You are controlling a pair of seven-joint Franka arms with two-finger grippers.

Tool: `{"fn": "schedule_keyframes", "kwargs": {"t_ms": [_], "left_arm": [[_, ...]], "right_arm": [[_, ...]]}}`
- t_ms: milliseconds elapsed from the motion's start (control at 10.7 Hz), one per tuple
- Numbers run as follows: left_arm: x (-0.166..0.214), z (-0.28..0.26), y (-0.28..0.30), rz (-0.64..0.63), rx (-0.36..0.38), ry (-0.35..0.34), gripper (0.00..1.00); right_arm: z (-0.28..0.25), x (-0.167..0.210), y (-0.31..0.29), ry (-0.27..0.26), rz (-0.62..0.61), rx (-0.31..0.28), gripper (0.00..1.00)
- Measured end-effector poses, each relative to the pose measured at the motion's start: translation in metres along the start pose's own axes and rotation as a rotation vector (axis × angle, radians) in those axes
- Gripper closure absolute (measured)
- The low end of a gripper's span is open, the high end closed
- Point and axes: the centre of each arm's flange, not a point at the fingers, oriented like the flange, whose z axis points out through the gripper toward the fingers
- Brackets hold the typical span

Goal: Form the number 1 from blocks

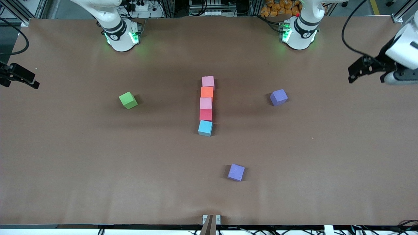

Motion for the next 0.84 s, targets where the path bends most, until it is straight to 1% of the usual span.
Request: {"fn": "schedule_keyframes", "kwargs": {"t_ms": [186,373,559,838], "left_arm": [[-0.008,-0.016,0.002,0.004,-0.013,-0.013,0.00],[-0.012,-0.029,0.001,0.002,-0.014,-0.003,0.00],[-0.012,-0.030,-0.002,0.007,-0.014,-0.003,0.00],[-0.009,-0.027,-0.007,0.009,-0.014,-0.008,0.00]], "right_arm": [[0.000,0.000,0.000,0.000,0.000,0.000,0.00],[0.000,0.000,0.000,0.003,0.000,0.000,0.00],[-0.001,0.001,0.000,0.009,-0.007,0.000,0.00],[0.001,0.001,0.000,0.006,-0.083,-0.001,0.00]]}}
